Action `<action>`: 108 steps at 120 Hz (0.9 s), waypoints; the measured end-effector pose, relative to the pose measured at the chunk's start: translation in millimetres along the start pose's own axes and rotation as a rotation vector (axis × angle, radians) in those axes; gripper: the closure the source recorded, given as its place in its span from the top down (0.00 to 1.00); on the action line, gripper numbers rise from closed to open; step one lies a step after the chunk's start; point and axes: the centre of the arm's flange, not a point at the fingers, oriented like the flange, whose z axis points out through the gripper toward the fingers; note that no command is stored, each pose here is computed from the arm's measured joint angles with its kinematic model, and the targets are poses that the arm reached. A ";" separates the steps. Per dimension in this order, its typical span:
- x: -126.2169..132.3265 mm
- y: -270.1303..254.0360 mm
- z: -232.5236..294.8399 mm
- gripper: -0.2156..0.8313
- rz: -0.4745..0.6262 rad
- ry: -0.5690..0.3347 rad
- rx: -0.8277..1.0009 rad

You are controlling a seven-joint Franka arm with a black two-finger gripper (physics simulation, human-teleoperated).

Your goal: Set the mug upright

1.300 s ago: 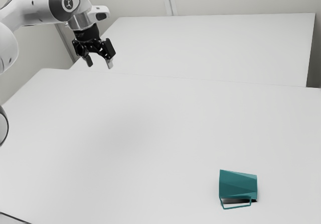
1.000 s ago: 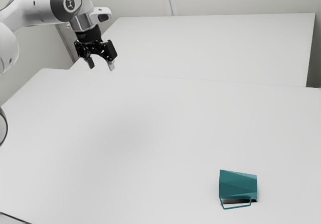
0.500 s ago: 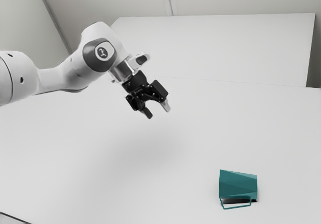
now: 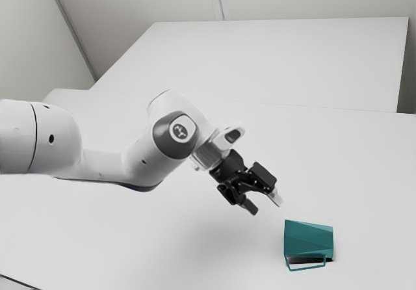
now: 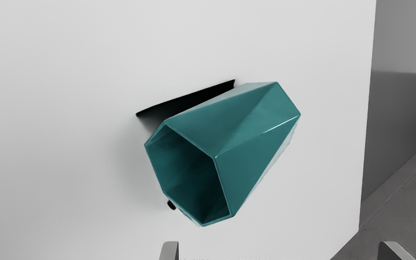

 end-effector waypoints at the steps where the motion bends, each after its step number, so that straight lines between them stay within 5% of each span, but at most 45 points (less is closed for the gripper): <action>1: -0.9 1.2 2.2 0.79 0.004 -0.003 -0.001; 15: -3.5 -1.6 14.6 0.79 0.024 -0.010 -0.013; 44: 32.4 -88.6 -49.5 0.79 -0.102 0.135 -0.033; 84: -1.2 -46.6 8.4 0.79 -0.018 0.083 -0.055; 108: 1.9 -68.7 30.7 0.79 -0.136 0.121 -0.140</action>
